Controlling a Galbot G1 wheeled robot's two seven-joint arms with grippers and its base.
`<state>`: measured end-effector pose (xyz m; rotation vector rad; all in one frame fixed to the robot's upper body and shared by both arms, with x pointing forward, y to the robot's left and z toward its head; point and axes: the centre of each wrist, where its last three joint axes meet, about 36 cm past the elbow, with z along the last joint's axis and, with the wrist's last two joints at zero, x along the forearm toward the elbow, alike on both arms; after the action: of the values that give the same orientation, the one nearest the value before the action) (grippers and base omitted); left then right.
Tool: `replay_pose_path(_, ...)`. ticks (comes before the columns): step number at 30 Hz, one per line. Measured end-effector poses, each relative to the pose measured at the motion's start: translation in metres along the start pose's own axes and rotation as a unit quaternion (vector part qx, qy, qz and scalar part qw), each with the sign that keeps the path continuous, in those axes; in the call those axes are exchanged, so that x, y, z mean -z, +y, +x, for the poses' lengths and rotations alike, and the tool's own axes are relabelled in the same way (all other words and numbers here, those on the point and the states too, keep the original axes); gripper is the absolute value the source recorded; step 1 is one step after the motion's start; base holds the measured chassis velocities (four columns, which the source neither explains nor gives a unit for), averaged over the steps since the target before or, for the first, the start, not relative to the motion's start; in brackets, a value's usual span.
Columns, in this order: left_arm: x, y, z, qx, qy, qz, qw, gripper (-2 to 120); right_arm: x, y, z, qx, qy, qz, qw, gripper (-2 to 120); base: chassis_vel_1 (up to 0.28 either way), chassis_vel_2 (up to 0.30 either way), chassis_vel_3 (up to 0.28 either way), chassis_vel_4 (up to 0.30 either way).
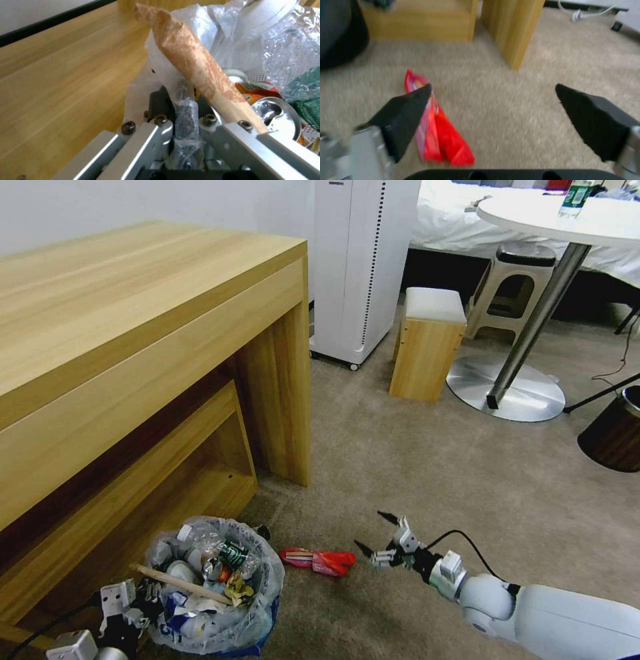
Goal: Pick up the trash bin and place the garbage on the floor into it.
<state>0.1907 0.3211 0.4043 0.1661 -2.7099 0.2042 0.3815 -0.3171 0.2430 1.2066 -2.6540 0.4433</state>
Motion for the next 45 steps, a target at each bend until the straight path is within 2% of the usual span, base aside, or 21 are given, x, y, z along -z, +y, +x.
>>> replay_pose_path(5,-0.001,-0.002,0.000,-0.001,-0.004,0.004,1.0000,3,-0.017,0.001,-0.015,-0.006,0.024,0.014,1.000,88,0.000,0.000,0.000,0.000)
replay_pose_path(8,0.001,-0.006,0.001,-0.003,-0.009,0.007,0.9999,3,-0.032,0.004,-0.034,-0.014,0.046,0.021,0.999,81,0.000,0.000,0.000,0.000)
replay_pose_path(12,0.003,-0.008,0.002,-0.006,-0.014,0.009,0.9998,3,-0.048,0.008,-0.048,-0.014,0.065,0.029,0.997,81,0.000,0.000,0.000,0.000)
replay_pose_path(28,0.004,-0.011,0.001,-0.013,-0.020,0.013,0.9996,3,-0.072,0.024,-0.082,0.001,0.099,0.040,0.994,76,0.000,0.000,0.000,0.000)
replay_pose_path(37,0.004,-0.011,0.001,-0.014,-0.020,0.014,0.9996,3,-0.064,0.045,-0.105,0.024,0.085,0.033,0.996,72,0.000,0.000,0.000,0.000)
replay_pose_path(45,0.000,-0.009,-0.003,-0.011,-0.018,0.017,0.9996,3,-0.057,0.053,-0.108,0.036,0.074,0.028,0.996,72,0.000,0.000,0.000,0.000)
